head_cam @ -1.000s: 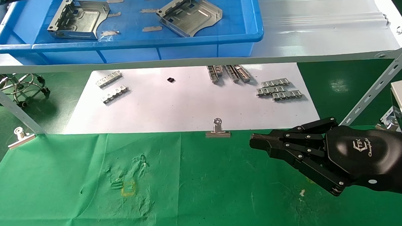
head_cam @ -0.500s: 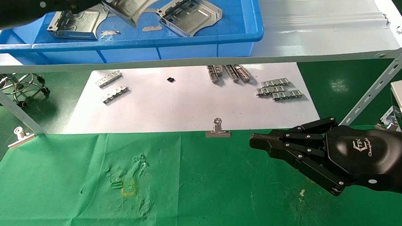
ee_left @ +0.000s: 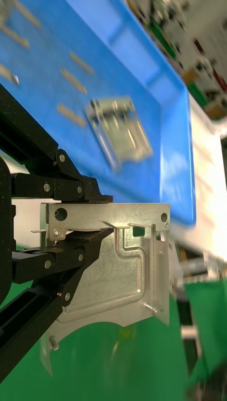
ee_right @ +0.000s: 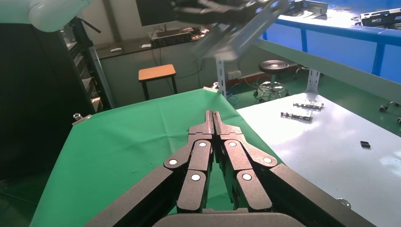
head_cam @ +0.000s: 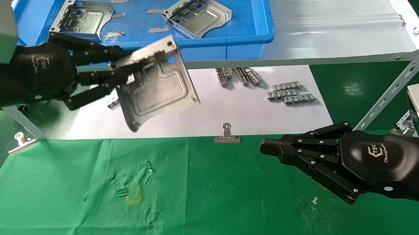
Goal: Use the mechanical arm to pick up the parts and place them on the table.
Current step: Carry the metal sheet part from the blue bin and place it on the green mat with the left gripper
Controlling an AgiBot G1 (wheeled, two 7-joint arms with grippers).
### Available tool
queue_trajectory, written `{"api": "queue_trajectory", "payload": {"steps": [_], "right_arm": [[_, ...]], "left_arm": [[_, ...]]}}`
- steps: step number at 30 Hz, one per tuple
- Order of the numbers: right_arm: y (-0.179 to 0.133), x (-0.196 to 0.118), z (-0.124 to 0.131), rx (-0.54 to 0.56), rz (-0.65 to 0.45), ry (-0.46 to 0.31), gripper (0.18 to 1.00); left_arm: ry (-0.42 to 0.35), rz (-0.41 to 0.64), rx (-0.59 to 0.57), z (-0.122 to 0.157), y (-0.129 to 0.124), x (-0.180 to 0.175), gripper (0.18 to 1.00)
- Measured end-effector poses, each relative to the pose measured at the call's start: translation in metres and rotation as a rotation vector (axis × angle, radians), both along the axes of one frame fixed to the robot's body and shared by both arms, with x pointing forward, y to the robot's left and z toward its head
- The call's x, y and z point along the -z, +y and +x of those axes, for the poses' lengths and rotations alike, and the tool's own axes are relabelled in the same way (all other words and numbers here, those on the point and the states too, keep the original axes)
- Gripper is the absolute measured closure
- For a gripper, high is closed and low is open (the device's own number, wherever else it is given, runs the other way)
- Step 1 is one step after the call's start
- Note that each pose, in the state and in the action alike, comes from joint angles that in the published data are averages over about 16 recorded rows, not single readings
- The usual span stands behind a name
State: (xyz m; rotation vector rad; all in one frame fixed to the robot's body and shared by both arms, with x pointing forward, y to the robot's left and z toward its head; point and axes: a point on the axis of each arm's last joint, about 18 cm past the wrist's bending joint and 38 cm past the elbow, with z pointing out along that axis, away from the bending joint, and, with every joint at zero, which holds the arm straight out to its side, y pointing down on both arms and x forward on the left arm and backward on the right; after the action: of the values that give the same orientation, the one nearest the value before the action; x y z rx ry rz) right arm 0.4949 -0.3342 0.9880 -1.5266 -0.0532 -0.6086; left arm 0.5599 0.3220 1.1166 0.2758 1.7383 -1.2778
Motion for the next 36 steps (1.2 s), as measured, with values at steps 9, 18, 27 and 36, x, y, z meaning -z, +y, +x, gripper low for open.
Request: {"api": "queue_trajectory", "payload": {"steps": [9, 18, 27, 36], "right_arm": [[0.0, 0.0, 0.0, 0.0, 0.0, 0.0, 0.987], [0.0, 0.0, 0.0, 0.0, 0.0, 0.0, 0.987], [0.0, 0.0, 0.0, 0.0, 0.0, 0.0, 0.987], [0.0, 0.0, 0.0, 0.0, 0.0, 0.0, 0.987]], "left_arm": [[0.003, 0.238, 0.006, 0.012, 0.017, 0.068, 0.908], [0.034, 0.39, -0.081, 0.033, 0.034, 0.127, 0.909], [0.038, 0.461, -0.12, 0.045, 0.039, 0.154, 0.909], [0.028, 0.5, -0.141, 0.055, 0.039, 0.167, 0.911]]}}
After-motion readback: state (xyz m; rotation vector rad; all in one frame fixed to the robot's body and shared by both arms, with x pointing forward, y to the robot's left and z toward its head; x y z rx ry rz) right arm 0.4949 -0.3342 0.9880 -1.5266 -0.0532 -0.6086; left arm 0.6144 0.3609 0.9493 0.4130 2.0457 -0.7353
